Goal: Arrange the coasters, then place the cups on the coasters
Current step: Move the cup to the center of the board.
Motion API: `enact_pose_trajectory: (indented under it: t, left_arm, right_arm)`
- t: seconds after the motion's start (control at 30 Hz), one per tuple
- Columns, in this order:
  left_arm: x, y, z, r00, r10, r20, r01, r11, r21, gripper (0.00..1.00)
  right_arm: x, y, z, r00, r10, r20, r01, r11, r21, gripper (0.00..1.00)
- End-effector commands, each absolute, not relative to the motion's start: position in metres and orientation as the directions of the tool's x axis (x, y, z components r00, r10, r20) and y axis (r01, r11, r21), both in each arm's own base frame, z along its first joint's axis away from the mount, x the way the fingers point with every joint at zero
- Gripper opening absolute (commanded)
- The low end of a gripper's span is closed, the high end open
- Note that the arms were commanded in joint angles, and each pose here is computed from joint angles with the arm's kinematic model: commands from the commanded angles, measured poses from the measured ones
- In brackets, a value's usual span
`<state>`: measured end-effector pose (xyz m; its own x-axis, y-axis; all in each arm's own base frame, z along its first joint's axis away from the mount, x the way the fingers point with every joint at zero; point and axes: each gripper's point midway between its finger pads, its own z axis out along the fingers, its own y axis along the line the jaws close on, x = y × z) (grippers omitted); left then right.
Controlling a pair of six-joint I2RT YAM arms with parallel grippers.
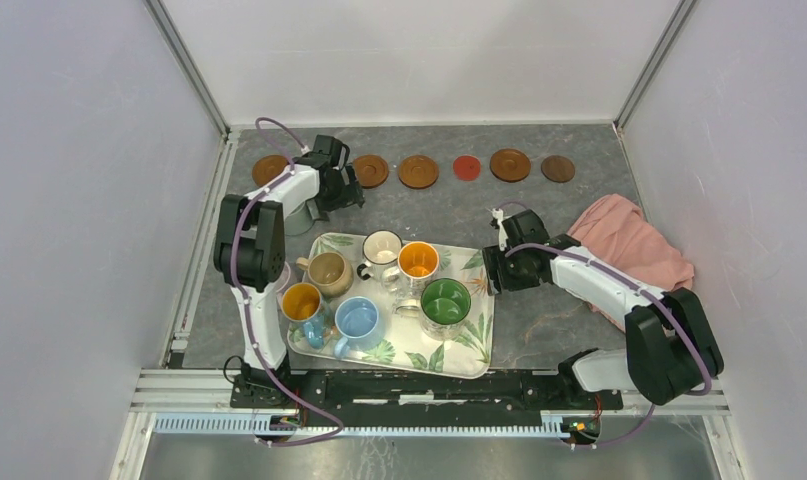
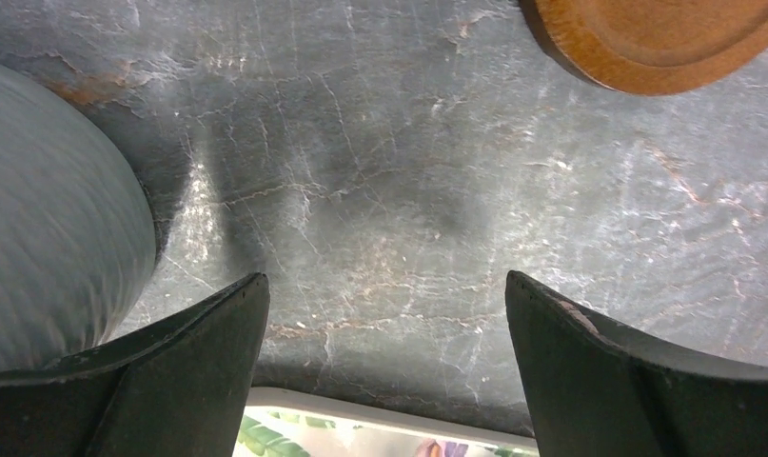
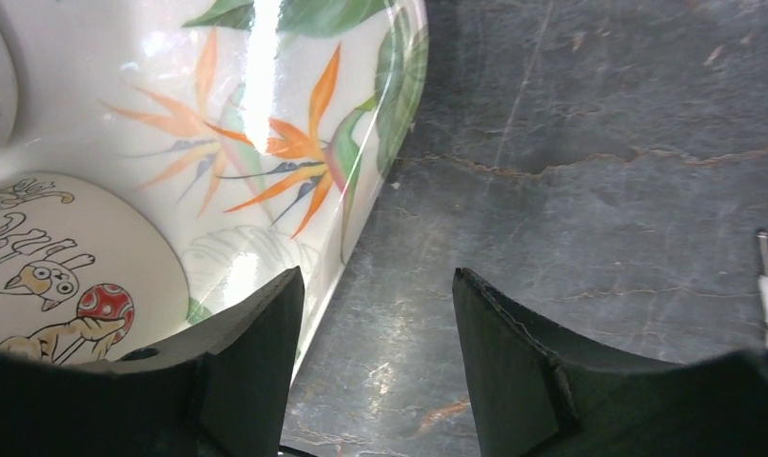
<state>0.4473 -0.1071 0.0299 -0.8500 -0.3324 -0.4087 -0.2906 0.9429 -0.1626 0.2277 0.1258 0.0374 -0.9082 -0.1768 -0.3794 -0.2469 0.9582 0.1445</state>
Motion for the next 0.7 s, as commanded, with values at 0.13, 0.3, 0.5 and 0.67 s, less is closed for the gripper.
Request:
enact_pose_trajectory:
  t: [0.13, 0.3, 0.5, 0.67]
  left_arm:
    - [0.448, -0.135, 0.105, -0.802, -0.297, -0.519, -0.184, 0.948, -0.259, 1.0]
    - [0.426, -0.142, 0.135, -0.785, -0.304, -0.539, -0.167, 0.943, -0.289, 1.0]
    - [0.394, -0.151, 0.163, -0.778, -0.303, -0.55, -0.141, 0.938, -0.317, 1.0]
    - [0.375, -0.155, 0.178, -0.775, -0.321, -0.545, -0.135, 0.926, -0.353, 1.0]
  right_arm:
    - [0.216, 0.145, 0.033, -0.908, -0.157, -0.389, -0.263, 0.936, 0.234, 0.57]
    - [0.197, 0.148, 0.022, -0.924, -0.112, -0.366, -0.226, 0.931, 0.288, 0.45]
    - [0.186, 0.155, 0.021, -0.925, -0.081, -0.371, -0.203, 0.931, 0.304, 0.22]
    - [0.18, 0.164, 0.028, -0.931, -0.006, -0.366, -0.148, 0.921, 0.361, 0.09]
